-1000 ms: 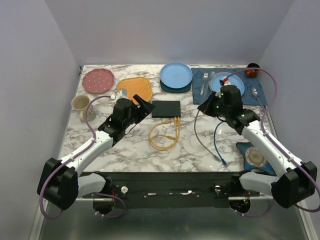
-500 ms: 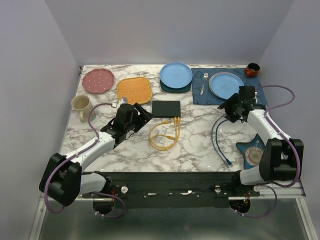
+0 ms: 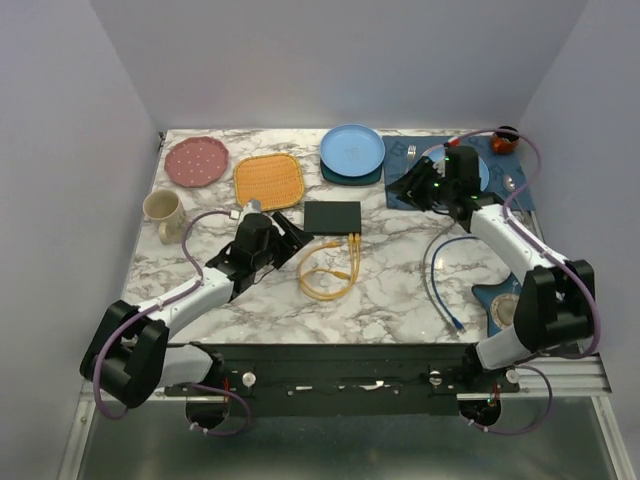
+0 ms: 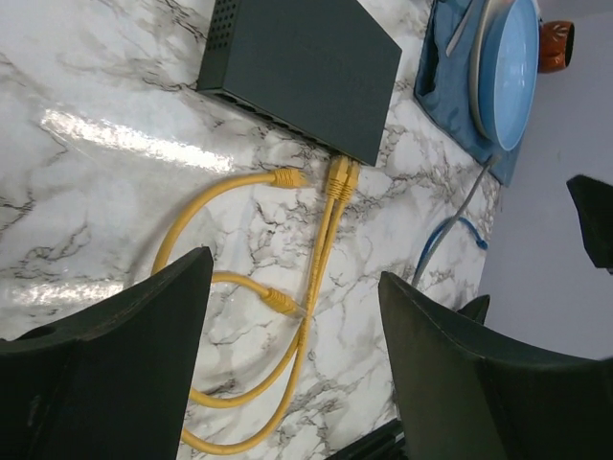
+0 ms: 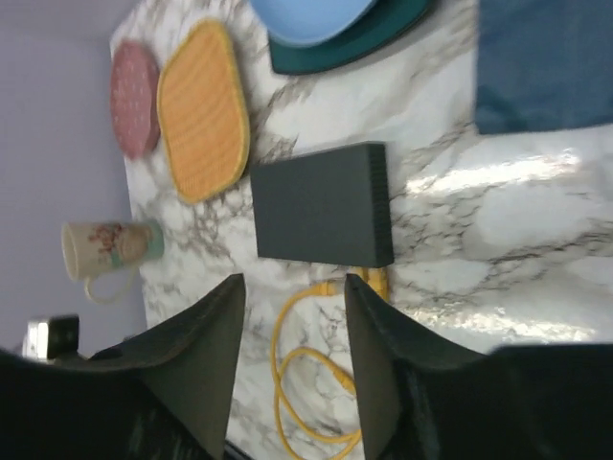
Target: Pull the plug from the switch port
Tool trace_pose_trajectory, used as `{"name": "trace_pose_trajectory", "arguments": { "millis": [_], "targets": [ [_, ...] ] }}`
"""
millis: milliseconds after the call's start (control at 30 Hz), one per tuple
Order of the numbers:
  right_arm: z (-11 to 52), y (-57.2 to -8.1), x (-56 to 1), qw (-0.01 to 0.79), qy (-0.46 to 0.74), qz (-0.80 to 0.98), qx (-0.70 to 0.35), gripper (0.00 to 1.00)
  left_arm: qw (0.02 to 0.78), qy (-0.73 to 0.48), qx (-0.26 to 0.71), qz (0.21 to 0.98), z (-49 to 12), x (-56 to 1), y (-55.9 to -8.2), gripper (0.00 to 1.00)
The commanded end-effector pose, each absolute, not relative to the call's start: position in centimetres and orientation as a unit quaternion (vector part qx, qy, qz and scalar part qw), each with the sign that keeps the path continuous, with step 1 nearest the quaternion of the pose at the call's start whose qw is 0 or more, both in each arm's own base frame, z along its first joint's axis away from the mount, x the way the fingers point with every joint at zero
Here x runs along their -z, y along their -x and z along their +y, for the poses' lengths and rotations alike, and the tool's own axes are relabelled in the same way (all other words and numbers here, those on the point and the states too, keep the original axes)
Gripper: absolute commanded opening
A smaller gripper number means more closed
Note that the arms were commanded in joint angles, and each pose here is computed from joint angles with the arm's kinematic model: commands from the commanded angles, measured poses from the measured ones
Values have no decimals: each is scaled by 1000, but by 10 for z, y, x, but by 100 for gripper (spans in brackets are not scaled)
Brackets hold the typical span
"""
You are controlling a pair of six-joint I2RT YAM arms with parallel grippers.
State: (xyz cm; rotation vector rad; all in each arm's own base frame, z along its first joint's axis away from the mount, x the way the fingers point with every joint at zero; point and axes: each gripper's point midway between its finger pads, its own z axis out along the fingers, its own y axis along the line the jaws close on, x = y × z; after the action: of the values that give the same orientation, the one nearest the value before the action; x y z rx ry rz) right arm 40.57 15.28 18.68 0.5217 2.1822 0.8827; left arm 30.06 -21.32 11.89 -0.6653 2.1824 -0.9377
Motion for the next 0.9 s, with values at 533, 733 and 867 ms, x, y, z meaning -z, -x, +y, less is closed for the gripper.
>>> {"name": "trace_pose_trajectory", "arguments": {
  "millis": [533, 733, 867],
  "targets": [
    [271, -474, -115, 223, -103, 853, -460, 13, 287, 209, 421, 835, -277, -92, -334, 69],
    [281, -500, -102, 213, -121, 849, -469, 12, 288, 203, 423, 835, -281, -88, -343, 68],
    [282, -505, -89, 200, -129, 854, -462, 11, 282, 203, 424, 837, -281, -83, -347, 67]
  ]
}}
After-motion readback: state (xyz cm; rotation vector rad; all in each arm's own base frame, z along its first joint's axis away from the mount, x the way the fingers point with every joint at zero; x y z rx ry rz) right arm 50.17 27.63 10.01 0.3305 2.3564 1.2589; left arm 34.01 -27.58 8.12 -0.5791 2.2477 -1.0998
